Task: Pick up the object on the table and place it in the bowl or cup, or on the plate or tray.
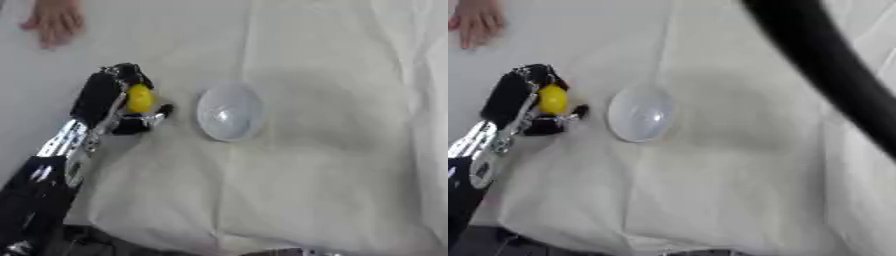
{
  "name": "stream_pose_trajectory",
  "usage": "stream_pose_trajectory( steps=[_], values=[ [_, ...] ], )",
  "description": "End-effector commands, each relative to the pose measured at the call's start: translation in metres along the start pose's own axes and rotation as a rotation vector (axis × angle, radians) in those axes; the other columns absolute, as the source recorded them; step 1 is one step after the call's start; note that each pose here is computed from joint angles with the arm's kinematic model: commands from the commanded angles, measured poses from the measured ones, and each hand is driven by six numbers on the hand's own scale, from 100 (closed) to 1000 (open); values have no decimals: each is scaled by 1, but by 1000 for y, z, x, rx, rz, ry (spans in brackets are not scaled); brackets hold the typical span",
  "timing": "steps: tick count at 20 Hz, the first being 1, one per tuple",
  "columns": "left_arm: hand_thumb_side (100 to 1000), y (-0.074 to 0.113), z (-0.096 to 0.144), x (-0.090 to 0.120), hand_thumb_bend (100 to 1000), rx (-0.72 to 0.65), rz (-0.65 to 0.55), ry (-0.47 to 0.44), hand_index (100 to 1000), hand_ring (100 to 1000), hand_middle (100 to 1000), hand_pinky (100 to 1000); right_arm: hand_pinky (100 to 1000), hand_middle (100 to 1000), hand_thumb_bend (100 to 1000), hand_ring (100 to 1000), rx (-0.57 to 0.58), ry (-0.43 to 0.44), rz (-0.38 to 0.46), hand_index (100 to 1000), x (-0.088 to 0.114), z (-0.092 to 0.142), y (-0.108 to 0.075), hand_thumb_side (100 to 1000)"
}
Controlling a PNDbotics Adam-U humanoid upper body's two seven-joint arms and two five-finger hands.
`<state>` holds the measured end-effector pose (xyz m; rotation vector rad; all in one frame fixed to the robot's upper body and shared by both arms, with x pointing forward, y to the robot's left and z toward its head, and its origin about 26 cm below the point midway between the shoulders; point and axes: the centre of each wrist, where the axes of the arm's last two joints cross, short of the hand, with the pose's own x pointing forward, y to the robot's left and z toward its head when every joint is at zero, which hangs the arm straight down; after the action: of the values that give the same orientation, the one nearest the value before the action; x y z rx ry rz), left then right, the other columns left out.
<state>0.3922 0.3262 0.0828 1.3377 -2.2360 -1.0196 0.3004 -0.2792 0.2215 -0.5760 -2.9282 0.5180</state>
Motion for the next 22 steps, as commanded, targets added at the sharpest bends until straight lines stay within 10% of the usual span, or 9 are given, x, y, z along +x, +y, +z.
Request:
stream_pose_trajectory(
  steps=[1, 11, 22],
  values=[
    [664, 14, -10, -10, 286, 97, -20, -10, 185, 100, 100, 100, 488, 661, 100, 601, -63, -24, 6, 681, 0, -7, -5, 996],
    [639, 26, -25, -3, 289, 287, 88, 57, 172, 100, 100, 100, 426, 607, 100, 558, -176, -23, 30, 643, 0, -6, -7, 948],
    [615, 69, -86, 47, 303, 471, 242, -123, 173, 100, 100, 100, 425, 610, 100, 564, -180, -13, 39, 644, 0, -5, -6, 937]
  ],
)
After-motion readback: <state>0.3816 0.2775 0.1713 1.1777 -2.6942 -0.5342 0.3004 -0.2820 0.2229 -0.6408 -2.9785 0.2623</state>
